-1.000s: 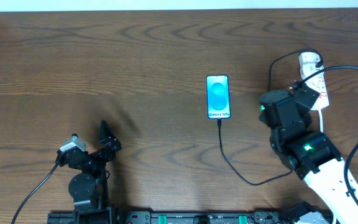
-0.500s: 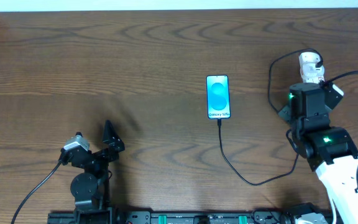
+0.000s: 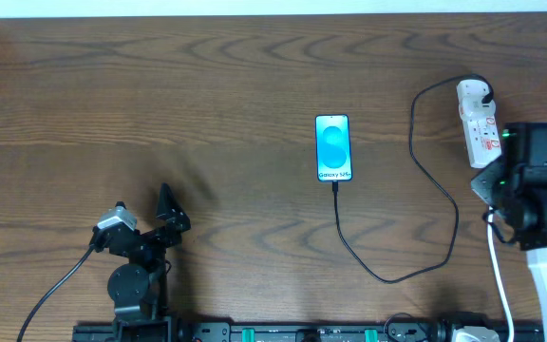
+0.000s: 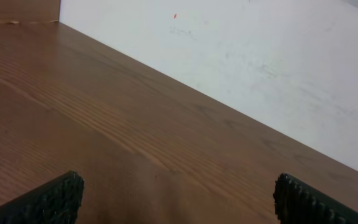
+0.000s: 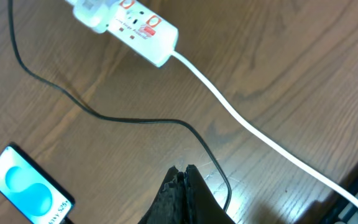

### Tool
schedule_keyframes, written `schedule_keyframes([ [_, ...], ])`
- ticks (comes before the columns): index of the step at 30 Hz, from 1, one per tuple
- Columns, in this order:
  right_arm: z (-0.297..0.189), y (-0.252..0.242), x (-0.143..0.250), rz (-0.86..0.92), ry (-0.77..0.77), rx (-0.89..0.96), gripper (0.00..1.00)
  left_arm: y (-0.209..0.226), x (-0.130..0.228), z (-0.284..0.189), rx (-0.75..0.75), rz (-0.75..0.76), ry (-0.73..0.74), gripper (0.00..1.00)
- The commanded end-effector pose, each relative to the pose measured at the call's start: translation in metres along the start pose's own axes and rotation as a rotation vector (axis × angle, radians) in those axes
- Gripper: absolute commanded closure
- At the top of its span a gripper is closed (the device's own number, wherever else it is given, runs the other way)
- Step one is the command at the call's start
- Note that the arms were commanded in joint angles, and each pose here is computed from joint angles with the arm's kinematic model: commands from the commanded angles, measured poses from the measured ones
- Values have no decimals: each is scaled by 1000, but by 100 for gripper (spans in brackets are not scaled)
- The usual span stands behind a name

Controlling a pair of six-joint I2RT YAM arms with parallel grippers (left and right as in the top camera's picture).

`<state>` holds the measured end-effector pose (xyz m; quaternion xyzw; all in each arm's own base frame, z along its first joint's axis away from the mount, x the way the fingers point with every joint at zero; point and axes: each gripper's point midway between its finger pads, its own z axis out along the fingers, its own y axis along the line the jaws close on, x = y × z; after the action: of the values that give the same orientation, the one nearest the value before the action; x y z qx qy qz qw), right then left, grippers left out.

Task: Plug charger to phone and switch on socket
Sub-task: 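Move the right gripper up to the white power strip's switches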

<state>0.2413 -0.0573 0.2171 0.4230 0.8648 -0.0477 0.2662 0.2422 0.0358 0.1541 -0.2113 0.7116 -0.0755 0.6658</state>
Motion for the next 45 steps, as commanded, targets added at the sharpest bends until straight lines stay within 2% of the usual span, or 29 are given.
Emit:
schedule_keyframes([
  [1,0,1,-5,47,54,-31,99,9,14,1,-35,-3,38,2],
  [7,37,8,-12,19,191,10,99,9,14,1,-35,-3,38,2],
  [15,110,32,-37,15,388,44,99,9,14,1,-35,-3,38,2],
  [23,165,42,-59,-4,436,75,99,9,14,1,-35,-3,38,2],
  [45,165,39,-51,-32,480,83,99,9,14,1,-35,-3,38,2],
])
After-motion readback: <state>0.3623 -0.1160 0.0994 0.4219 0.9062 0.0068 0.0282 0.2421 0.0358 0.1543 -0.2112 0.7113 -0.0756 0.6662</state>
